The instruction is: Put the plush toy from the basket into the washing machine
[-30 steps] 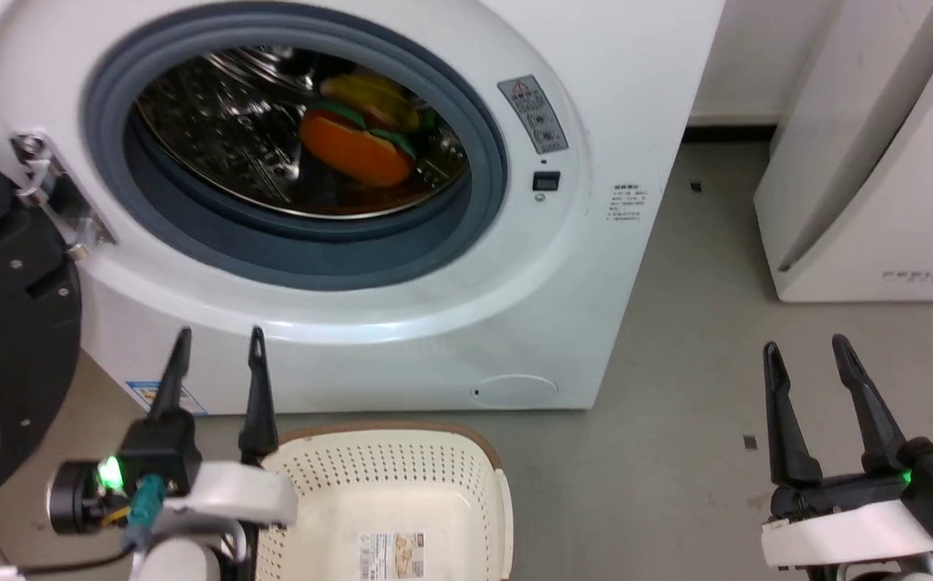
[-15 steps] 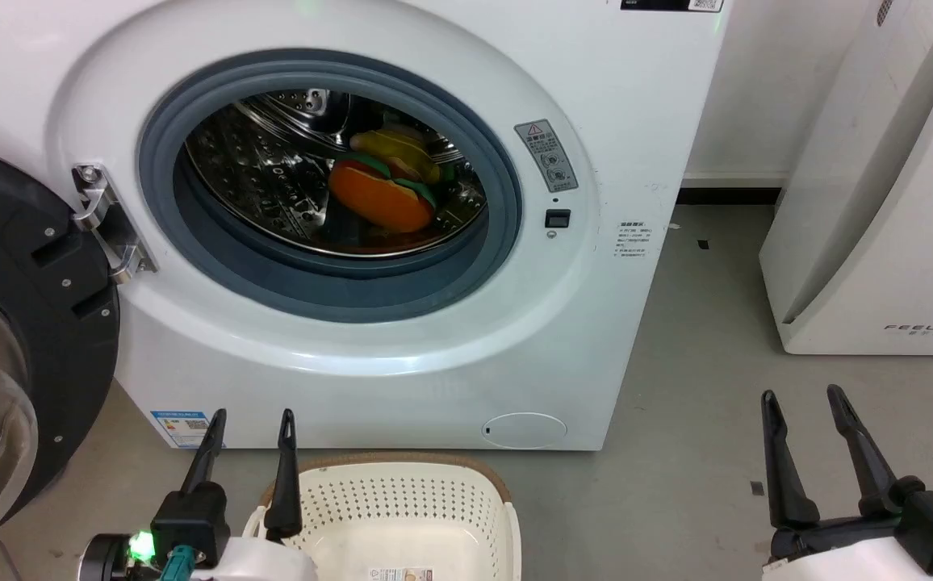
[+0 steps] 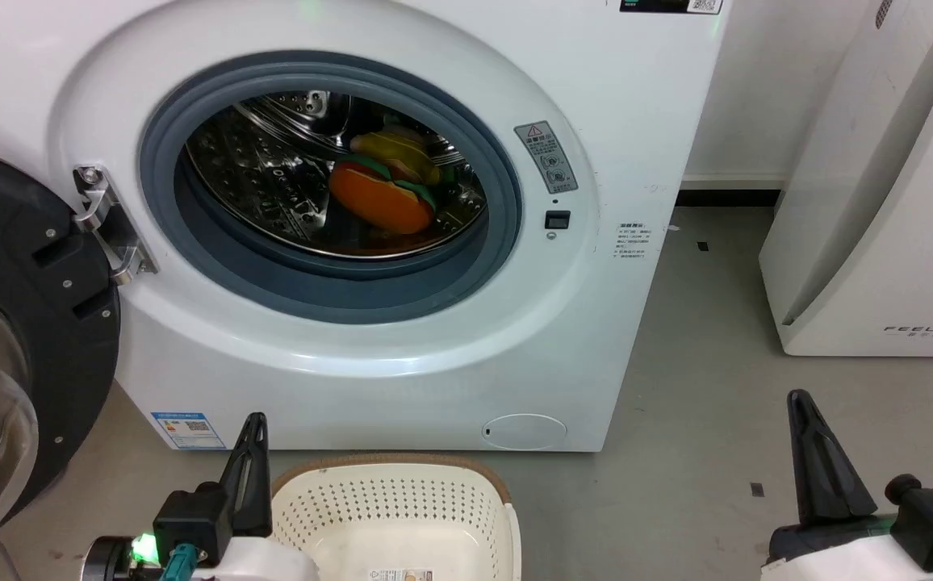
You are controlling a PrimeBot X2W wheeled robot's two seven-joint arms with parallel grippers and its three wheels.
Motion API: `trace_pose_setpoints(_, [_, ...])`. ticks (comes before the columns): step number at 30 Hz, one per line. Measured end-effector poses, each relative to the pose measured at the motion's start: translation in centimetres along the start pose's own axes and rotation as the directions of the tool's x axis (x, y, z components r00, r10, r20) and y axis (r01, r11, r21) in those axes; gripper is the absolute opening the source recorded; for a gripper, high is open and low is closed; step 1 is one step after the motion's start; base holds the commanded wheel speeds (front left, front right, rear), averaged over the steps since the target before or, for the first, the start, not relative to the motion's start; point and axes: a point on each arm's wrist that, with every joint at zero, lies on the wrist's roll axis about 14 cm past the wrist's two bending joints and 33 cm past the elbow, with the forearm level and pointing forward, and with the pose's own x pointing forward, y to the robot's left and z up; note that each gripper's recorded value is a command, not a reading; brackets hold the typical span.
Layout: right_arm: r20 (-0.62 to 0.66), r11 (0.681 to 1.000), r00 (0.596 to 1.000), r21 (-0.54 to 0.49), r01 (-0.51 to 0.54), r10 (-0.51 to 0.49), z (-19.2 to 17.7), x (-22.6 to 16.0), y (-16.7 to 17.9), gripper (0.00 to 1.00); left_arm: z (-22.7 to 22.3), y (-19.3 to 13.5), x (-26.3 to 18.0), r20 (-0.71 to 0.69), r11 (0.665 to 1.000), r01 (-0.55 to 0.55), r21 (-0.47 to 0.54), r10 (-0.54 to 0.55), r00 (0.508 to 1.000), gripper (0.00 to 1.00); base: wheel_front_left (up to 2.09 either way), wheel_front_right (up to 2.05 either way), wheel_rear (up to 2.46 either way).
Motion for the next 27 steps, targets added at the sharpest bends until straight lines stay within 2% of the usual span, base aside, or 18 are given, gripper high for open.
trace_pose_setpoints(27, [-0.059,0.999,0.998,-0.034,-0.011,0.009,-0.79,0.00,0.19,0.00,0.11,-0.16,0.22,-0.027,1.000,0.006,-0.001,-0.006,1.000,0.00,0.00,0.00,0.00])
